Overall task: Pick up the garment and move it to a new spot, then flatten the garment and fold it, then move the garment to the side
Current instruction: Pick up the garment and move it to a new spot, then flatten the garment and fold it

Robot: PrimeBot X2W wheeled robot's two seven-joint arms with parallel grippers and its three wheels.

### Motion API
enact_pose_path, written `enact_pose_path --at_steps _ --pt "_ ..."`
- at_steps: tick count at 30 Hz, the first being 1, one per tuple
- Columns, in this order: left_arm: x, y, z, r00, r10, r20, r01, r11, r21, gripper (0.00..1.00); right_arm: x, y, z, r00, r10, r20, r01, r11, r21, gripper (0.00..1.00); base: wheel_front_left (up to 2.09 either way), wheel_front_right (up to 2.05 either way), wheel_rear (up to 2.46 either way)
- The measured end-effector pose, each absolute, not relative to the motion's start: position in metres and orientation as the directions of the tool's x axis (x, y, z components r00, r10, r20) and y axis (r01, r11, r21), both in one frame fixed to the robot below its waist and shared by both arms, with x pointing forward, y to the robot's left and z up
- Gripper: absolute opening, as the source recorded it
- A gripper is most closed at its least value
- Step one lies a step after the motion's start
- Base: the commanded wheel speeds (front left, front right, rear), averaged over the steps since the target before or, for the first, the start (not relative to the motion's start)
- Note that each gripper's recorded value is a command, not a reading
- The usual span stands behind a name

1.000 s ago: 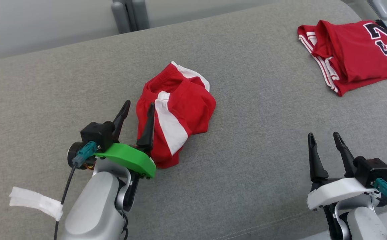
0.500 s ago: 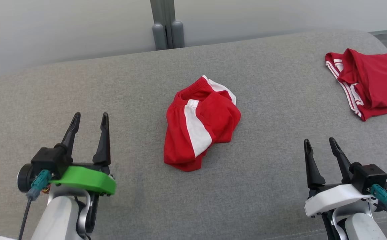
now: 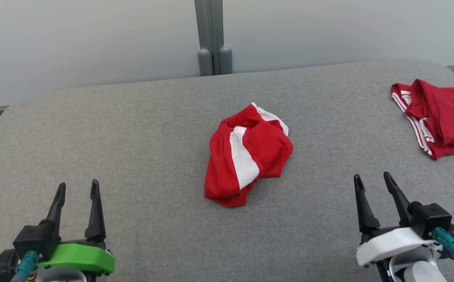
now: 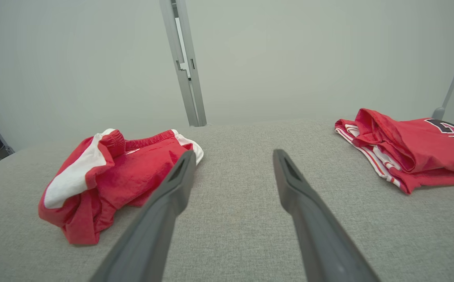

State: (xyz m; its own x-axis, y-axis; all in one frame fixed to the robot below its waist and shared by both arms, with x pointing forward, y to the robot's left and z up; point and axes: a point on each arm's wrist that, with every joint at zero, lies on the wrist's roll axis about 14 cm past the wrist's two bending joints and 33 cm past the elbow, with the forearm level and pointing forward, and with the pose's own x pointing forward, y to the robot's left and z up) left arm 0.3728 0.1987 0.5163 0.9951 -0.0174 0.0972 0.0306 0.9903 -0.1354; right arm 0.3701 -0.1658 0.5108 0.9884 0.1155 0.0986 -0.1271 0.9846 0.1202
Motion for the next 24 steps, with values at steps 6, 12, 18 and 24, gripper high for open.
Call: enact_pose_path --at_steps 6,12,18,24 --pt "0.363 0.199 0.509 0.996 -0.031 0.078 0.04 0.992 -0.119 1.0 0.369 -0.162 0.514 0.986 0.129 0.107 -0.142 0.983 0.116 1.0 0.0 0.0 0.0" --pt "0.361 0.198 0.506 0.997 -0.038 0.07 0.046 0.991 -0.122 1.0 0.367 -0.16 0.51 0.986 0.135 0.097 -0.146 0.982 0.117 1.0 0.0 0.0 0.0" --pt "0.36 0.2 0.504 0.997 -0.037 0.064 0.045 0.991 -0.127 1.0 0.366 -0.161 0.508 0.987 0.136 0.09 -0.146 0.982 0.117 1.0 0.0 0.0 0.0" --pt "0.36 0.2 0.505 0.997 -0.032 0.071 0.042 0.99 -0.138 1.0 0.366 -0.161 0.507 0.987 0.136 0.086 -0.146 0.982 0.118 1.0 0.0 0.0 0.0"
